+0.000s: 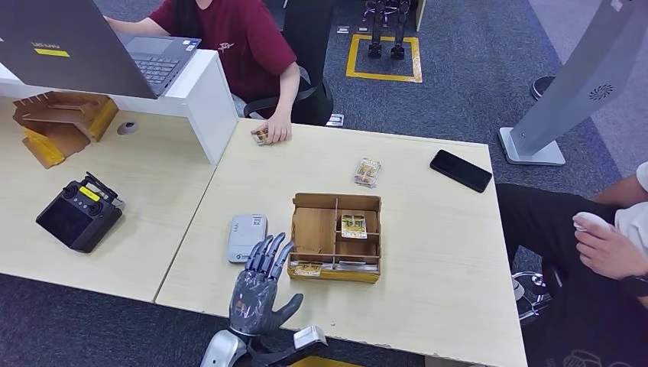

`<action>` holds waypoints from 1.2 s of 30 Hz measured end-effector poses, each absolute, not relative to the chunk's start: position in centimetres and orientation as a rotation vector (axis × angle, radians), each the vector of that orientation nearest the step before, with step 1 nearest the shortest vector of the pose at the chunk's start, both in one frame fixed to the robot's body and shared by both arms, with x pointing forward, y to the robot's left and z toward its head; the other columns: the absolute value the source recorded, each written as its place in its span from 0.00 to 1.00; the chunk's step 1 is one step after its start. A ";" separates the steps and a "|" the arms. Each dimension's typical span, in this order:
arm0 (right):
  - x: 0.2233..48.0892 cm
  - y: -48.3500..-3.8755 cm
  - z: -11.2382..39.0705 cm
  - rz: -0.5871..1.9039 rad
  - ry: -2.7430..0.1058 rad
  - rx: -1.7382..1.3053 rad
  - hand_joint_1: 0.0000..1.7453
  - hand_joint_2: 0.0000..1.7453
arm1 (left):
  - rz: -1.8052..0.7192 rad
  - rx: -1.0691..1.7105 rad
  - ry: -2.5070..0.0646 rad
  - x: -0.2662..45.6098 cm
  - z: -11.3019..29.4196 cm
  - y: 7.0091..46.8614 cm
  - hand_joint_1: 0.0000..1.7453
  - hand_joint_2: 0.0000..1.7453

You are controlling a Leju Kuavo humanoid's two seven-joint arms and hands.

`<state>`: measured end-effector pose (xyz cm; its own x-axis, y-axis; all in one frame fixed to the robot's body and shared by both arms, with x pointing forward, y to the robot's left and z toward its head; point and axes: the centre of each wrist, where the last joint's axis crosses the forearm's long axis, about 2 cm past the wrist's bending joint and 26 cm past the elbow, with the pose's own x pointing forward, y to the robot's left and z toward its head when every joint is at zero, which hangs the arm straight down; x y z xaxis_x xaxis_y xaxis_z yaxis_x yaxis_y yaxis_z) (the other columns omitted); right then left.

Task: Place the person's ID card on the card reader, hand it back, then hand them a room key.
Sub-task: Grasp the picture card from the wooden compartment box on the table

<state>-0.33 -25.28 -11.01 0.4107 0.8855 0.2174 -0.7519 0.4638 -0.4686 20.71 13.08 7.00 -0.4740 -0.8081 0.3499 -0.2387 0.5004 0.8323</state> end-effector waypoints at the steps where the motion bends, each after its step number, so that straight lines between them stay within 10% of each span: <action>1: -0.3 -25.3 -11.0 1.053 -0.472 -0.319 0.00 0.00 | -0.933 0.861 -1.972 20.8 7.0 13.1 0.00 1.00; 36: 0.7 -25.3 -11.1 1.100 -0.485 -0.312 0.00 0.00 | -0.998 0.913 -1.956 22.3 6.3 14.4 0.00 1.00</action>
<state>0.67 -25.26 -11.05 0.3653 0.9048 0.2190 -0.7720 0.4259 -0.4719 22.28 14.42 6.30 -0.4684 -0.8342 0.2911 -0.2537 0.4426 0.8601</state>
